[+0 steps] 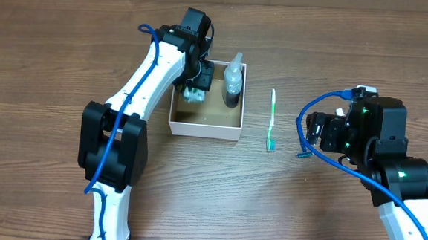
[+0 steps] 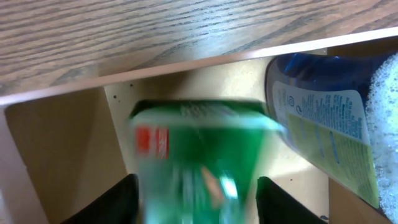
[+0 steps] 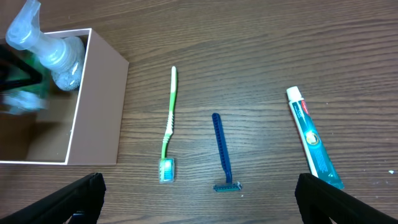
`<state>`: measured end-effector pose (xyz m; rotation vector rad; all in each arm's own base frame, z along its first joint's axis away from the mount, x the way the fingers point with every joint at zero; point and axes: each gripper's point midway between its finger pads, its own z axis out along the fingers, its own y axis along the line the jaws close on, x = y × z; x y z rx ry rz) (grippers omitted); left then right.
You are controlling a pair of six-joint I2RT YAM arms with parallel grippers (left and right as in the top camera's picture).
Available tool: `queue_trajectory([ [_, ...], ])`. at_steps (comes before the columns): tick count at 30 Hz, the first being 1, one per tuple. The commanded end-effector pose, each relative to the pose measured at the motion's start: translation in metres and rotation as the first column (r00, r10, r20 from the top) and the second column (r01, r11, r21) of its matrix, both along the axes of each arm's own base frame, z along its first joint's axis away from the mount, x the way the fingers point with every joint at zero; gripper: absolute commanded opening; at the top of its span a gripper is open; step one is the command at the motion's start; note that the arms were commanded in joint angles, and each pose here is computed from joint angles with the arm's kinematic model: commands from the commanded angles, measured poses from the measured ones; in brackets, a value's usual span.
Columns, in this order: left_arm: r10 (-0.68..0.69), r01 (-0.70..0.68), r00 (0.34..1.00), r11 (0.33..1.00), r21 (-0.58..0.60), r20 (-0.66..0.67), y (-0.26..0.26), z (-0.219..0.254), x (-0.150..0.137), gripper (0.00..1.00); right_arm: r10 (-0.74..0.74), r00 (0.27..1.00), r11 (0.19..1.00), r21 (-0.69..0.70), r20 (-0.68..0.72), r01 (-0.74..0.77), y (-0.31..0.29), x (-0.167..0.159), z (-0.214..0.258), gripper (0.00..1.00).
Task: Pack container
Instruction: 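Carry the Dettol box with the left gripper and drop it into the box, then grasp the blue razor with the right gripper and lift it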
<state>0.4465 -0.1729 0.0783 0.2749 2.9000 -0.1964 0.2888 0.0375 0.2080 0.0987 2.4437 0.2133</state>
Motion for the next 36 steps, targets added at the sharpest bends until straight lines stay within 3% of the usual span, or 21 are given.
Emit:
queue_trajectory([
  [1,0.012,-0.012,1.000,1.000,0.004,-0.007,0.002,0.000,-0.001,0.75,-0.005,0.999,1.000,0.008,0.037,0.005,0.000,0.004,0.014,1.00],
  [2,0.012,-0.012,1.000,1.000,0.005,-0.007,0.003,0.002,-0.002,0.80,-0.005,0.999,1.000,0.008,0.035,0.005,0.000,0.004,0.014,1.00],
  [5,0.005,-0.005,1.000,1.000,0.002,0.016,0.005,0.023,-0.006,0.83,-0.005,0.999,1.000,0.008,0.035,0.005,0.000,0.004,0.014,1.00],
  [11,0.089,-0.103,0.968,0.993,0.048,0.236,0.039,0.131,-0.023,0.88,-0.005,0.999,1.000,0.007,0.035,0.004,0.000,0.004,0.014,1.00],
  [17,0.276,-0.292,0.893,0.956,-0.007,0.356,0.114,0.230,-0.092,1.00,0.014,0.999,0.999,0.039,0.033,-0.015,0.007,0.009,0.012,1.00],
  [20,0.331,-0.351,0.851,0.936,-0.028,0.408,0.146,0.255,-0.111,1.00,-0.023,0.999,1.000,-0.008,-0.024,0.023,-0.002,0.021,-0.008,1.00],
  [30,0.367,-0.397,0.869,0.918,0.022,0.331,0.165,0.231,-0.116,1.00,-0.048,0.932,0.998,-0.048,-0.360,0.033,0.010,0.052,-0.129,1.00],
  [36,0.361,-0.382,0.893,0.924,0.028,0.270,0.160,0.212,-0.110,1.00,-0.056,0.853,0.997,-0.076,-0.519,0.019,0.008,0.042,-0.188,0.99],
])
